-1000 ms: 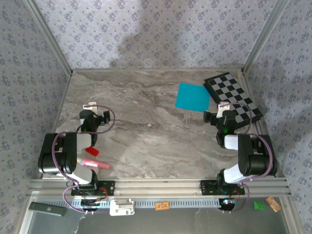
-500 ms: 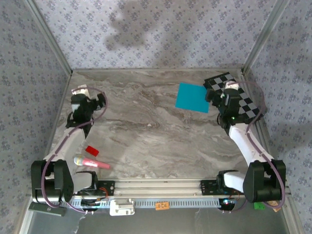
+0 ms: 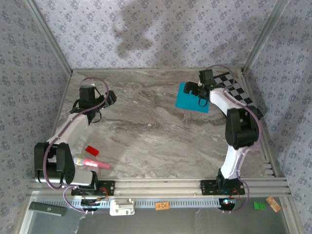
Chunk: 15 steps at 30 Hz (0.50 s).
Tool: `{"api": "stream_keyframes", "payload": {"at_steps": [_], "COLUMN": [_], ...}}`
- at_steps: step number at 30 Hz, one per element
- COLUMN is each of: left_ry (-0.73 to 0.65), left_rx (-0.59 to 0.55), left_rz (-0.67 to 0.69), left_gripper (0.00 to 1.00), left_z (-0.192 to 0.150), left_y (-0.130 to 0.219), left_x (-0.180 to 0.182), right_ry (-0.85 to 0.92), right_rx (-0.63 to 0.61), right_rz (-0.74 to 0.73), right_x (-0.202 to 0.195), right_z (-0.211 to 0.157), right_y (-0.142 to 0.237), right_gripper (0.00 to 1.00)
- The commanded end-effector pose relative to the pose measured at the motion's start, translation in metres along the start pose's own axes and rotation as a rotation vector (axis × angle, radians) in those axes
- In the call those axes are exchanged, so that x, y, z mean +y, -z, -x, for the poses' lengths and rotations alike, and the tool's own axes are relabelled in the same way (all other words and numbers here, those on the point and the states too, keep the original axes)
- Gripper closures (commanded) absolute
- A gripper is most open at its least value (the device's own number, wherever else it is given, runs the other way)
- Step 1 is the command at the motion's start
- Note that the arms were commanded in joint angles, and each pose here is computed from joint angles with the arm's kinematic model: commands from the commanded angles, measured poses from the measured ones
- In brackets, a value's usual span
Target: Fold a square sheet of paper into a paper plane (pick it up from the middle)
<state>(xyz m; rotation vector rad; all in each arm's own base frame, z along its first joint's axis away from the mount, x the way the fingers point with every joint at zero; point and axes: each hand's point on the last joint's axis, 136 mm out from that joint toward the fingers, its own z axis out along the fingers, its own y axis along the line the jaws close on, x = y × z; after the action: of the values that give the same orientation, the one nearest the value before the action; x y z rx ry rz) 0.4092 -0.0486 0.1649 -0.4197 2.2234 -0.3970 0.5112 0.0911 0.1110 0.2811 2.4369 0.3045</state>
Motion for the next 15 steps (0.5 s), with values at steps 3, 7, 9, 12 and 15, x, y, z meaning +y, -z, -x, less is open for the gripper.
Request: {"api": "stream_keyframes", "payload": {"at_steps": [3, 7, 9, 12, 15], "left_ry": [0.02, 0.021, 0.03, 0.043, 0.055], "left_rx": [0.05, 0.075, 0.081, 0.094, 0.104], "left_rz": [-0.089, -0.111, -0.116, -0.124, -0.127], "left_gripper": [0.0, 0.0, 0.0, 0.0, 0.0], "left_z": [-0.002, -0.007, -0.008, -0.011, -0.012], "left_y": [0.0, -0.005, -0.007, -0.011, -0.014], "left_x": [-0.025, -0.032, -0.033, -0.035, -0.036], "right_ry": [-0.107, -0.13, -0.142, -0.156, -0.175], "right_rx": [0.13, 0.167, 0.188, 0.225, 0.272], "right_rz": [-0.056, -0.089, -0.105, -0.116, -0.114], "right_x": [-0.018, -0.025, -0.028, -0.029, -0.025], "right_z": [-0.002, -0.006, -0.012, -0.024, -0.039], "right_y": [-0.045, -0.068, -0.074, -0.081, -0.083], "right_gripper": [0.01, 0.02, 0.02, 0.02, 0.02]}}
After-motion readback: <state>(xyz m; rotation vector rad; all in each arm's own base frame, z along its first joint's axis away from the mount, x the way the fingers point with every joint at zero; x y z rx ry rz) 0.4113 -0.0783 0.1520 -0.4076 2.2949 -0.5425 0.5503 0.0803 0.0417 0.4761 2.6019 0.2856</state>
